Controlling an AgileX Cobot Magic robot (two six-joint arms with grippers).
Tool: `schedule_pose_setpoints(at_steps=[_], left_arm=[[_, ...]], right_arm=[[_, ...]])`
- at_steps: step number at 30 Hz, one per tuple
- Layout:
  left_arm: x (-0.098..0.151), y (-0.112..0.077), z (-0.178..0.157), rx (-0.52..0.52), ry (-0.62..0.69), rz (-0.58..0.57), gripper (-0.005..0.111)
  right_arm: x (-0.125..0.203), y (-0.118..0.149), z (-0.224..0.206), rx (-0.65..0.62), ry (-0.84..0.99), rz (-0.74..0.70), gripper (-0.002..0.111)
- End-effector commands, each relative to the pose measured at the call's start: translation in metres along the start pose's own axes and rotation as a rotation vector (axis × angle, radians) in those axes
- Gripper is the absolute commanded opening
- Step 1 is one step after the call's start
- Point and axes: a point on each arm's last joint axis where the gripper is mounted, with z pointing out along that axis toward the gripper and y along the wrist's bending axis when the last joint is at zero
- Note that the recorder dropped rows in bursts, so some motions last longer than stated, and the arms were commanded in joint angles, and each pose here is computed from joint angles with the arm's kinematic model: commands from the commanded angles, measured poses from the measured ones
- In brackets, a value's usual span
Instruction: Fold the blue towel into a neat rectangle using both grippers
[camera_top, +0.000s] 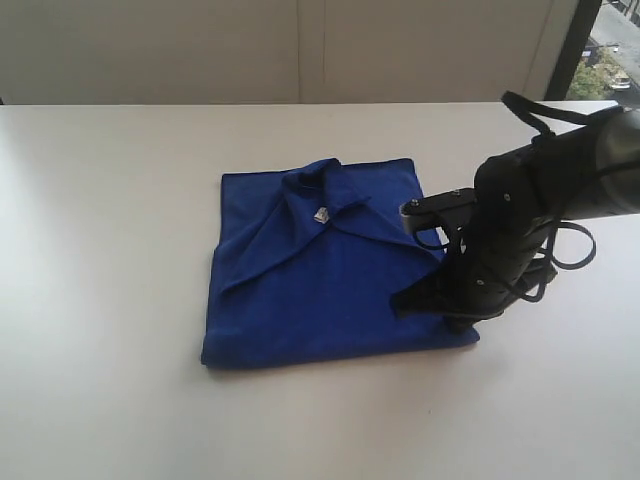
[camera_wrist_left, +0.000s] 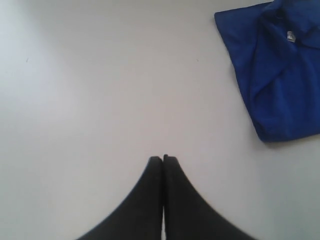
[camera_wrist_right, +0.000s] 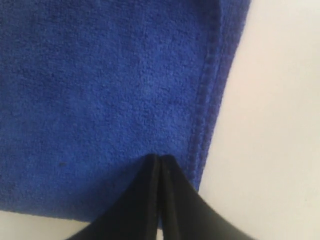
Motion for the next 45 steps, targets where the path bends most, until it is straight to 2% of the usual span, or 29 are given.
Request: schedule_pose_setpoints(at_steps=[1, 5, 9, 14, 20, 23, 28, 32, 34, 35, 37, 40, 42, 45], left_arm=[[0.001, -0.001, 0.0, 0.005, -0.003, -0.006, 0.0], [0.001, -0.002, 0.0, 0.017, -0.003, -0.011, 0.0], [-0.006, -0.003, 0.002, 0.031, -0.067, -0.022, 0.0], [-0.021, -0.009, 0.03, 0.172, 0.03, -0.043, 0.0], [-0.048, -0.015, 0.102, 0.402, 0.147, -0.074, 0.0], [-0.055, -0.017, 0.139, 0.472, 0.191, -0.105, 0.0], [-0.059, -0.029, 0.208, 0.492, 0.283, -0.123, 0.0], [-0.059, -0.046, 0.251, 0.49, 0.332, -0.096, 0.0], [-0.061, -0.054, 0.268, 0.479, 0.328, -0.088, 0.0], [-0.067, -0.063, 0.286, 0.478, 0.322, -0.085, 0.0], [-0.079, -0.078, 0.312, 0.505, 0.325, -0.094, 0.0], [-0.094, -0.09, 0.344, 0.537, 0.327, -0.133, 0.0], [-0.098, -0.095, 0.358, 0.563, 0.336, -0.177, 0.0], [-0.098, -0.098, 0.375, 0.579, 0.363, -0.175, 0.0]], right_arm=[[0.017, -0.004, 0.01, 0.023, 0.138, 0.016, 0.0], [0.018, -0.003, 0.01, 0.014, 0.154, 0.033, 0.0], [0.018, -0.003, 0.0, 0.003, 0.14, 0.045, 0.0], [0.015, -0.003, -0.018, -0.007, 0.068, 0.046, 0.0], [0.004, -0.002, -0.044, -0.03, -0.064, 0.052, 0.0], [-0.004, -0.001, -0.06, -0.043, -0.137, 0.055, 0.0], [-0.029, -0.005, -0.08, -0.087, -0.268, 0.094, 0.0], [-0.055, -0.022, -0.081, -0.209, -0.316, 0.179, 0.0], [-0.068, -0.034, -0.076, -0.285, -0.322, 0.227, 0.0], [-0.081, -0.043, -0.068, -0.361, -0.335, 0.275, 0.0], [-0.097, -0.051, -0.055, -0.427, -0.351, 0.336, 0.0], [-0.113, -0.055, -0.031, -0.452, -0.364, 0.418, 0.0], [-0.119, -0.056, -0.018, -0.468, -0.359, 0.465, 0.006], [-0.123, -0.053, 0.004, -0.508, -0.325, 0.54, 0.025]])
